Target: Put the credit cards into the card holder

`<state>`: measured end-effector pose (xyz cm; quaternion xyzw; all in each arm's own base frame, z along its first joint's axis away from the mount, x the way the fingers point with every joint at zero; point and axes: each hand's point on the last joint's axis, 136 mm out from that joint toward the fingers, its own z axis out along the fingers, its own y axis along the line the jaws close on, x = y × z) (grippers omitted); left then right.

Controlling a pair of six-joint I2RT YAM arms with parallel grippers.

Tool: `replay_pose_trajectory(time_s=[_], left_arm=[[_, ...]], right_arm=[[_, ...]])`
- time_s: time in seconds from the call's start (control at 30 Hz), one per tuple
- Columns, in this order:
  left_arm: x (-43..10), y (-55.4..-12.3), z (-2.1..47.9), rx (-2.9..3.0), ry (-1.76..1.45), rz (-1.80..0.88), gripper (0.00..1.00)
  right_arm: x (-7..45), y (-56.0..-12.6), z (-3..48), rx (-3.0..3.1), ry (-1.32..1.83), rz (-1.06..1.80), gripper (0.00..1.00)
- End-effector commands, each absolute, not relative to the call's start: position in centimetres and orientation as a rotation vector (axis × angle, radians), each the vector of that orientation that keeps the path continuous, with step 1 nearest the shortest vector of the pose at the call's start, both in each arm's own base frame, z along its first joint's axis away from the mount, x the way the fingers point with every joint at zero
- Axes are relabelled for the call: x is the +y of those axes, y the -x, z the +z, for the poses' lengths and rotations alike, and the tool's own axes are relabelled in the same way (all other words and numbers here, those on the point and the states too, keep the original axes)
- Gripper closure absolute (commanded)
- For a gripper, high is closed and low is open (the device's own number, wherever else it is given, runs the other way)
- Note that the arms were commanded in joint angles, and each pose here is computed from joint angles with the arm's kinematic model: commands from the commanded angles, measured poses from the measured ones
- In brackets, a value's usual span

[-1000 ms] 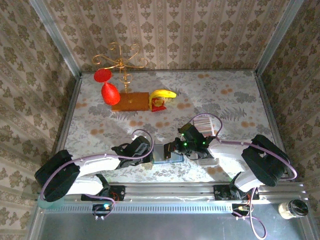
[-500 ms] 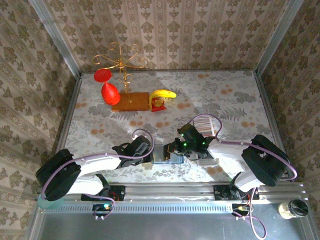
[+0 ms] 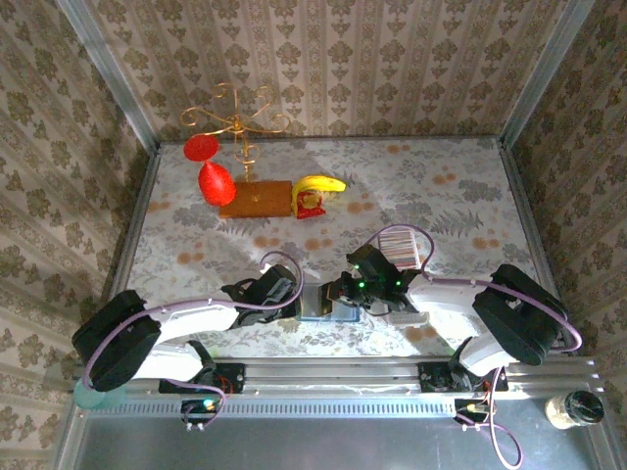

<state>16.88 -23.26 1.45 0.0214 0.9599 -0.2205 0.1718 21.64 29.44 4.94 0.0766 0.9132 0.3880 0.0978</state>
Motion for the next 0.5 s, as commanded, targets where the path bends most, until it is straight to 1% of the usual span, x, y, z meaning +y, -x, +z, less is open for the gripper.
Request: replay_pose_trajectory(time_s=[0.0, 0.03, 0.17, 0.27, 0.33, 0.47], left_arm=[[-24.2, -16.2, 0.6, 2.757, -0.090, -0.656, 0.83], [-24.2, -16.2, 0.5, 2.758, -0.092, -0.654, 0.83], [-24.2, -16.1, 0.5, 2.758, -0.094, -0.654, 0.83], [-24.2, -16.1, 0.5, 2.758, -0.094, -0.656, 0.83], [-24.3, -16.1, 0.6, 2.756, -0.092, -0.665, 0.85], [-24.4, -16.1, 0.6, 2.755, -0.094, -0.671, 0.86]], right_arm=[[29.6, -21.9, 4.8, 2.676, -0.244, 1.152, 1.00], [29.5, -21.9, 4.7, 2.683, -0.242, 1.143, 1.00], [28.8, -21.4, 4.0, 2.723, -0.226, 1.076, 0.91], [28.3, -21.1, 3.3, 2.764, -0.205, 1.013, 0.72], [28.2, -20.9, 3.0, 2.797, -0.186, 0.978, 0.64], [28.2, -20.8, 2.6, 2.841, -0.149, 0.929, 0.63]])
